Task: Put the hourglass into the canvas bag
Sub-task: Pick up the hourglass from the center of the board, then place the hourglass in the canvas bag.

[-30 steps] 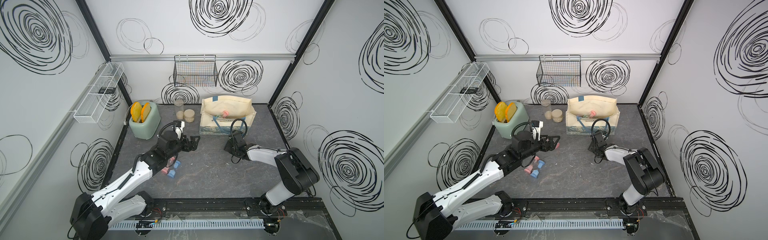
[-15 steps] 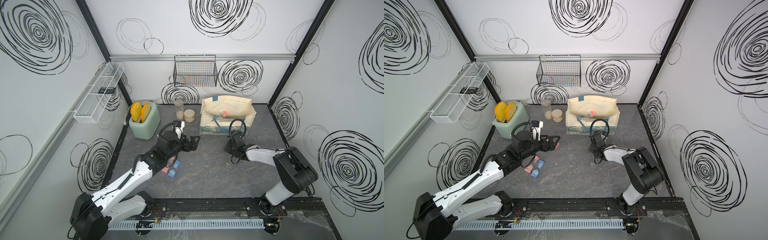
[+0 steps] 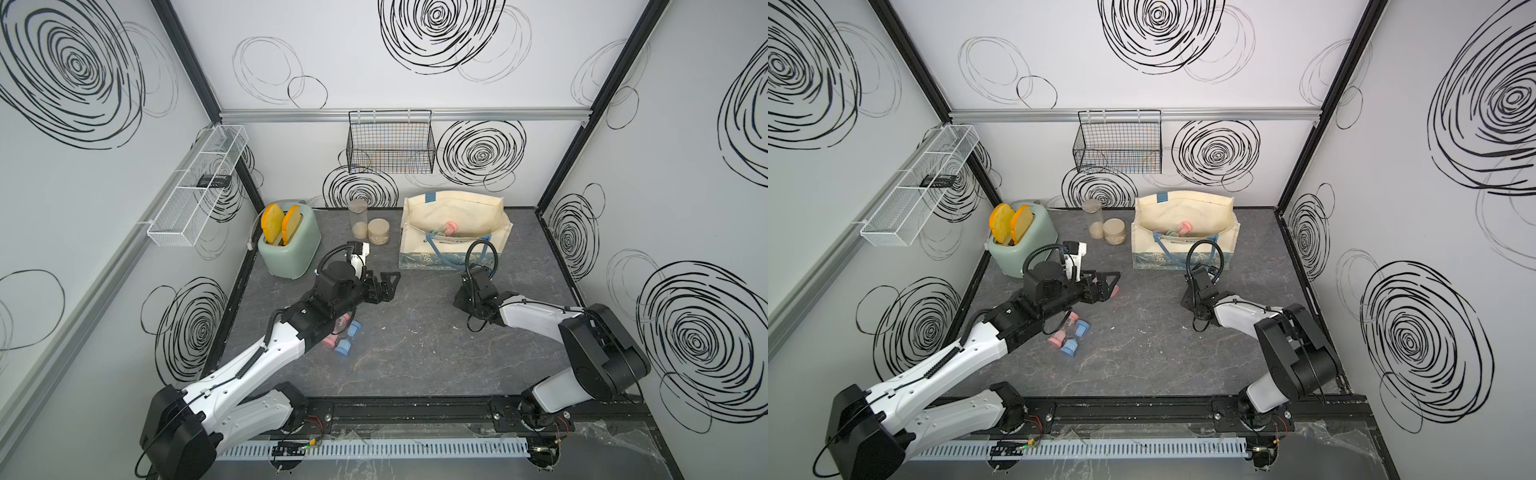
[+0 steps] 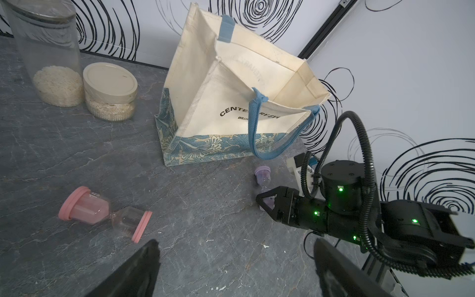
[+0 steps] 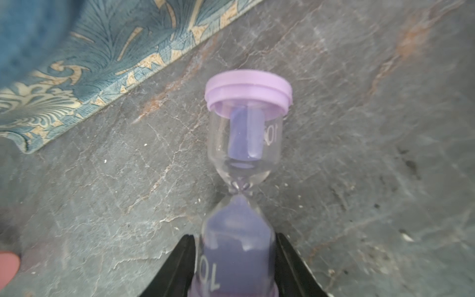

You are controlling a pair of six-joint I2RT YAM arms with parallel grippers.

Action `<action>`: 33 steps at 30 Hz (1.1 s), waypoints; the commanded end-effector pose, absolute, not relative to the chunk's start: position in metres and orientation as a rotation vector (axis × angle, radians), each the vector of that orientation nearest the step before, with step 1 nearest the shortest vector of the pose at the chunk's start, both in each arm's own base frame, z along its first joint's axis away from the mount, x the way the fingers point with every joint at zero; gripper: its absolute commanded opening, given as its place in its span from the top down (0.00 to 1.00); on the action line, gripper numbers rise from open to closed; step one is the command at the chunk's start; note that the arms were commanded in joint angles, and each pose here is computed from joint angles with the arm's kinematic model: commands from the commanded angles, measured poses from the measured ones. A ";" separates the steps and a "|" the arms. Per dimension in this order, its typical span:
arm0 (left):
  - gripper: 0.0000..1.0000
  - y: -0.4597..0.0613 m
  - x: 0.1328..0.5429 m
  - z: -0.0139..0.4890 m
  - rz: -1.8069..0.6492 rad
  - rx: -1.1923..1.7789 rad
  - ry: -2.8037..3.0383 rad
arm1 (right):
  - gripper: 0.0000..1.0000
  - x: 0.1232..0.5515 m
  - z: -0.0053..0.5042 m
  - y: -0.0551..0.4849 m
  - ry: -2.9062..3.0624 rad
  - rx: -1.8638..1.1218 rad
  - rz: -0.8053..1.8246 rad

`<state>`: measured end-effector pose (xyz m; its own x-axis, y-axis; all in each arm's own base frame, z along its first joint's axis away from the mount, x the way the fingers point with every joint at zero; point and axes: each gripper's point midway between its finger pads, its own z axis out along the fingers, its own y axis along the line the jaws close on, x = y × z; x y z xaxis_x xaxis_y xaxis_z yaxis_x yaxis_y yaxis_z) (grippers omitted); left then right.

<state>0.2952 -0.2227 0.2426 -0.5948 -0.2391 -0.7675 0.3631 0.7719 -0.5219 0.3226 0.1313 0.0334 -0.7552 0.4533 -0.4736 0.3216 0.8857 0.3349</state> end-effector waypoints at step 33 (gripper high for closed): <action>0.04 -0.252 0.299 0.312 -0.872 0.174 1.900 | 0.72 0.396 0.286 0.141 2.068 0.137 0.447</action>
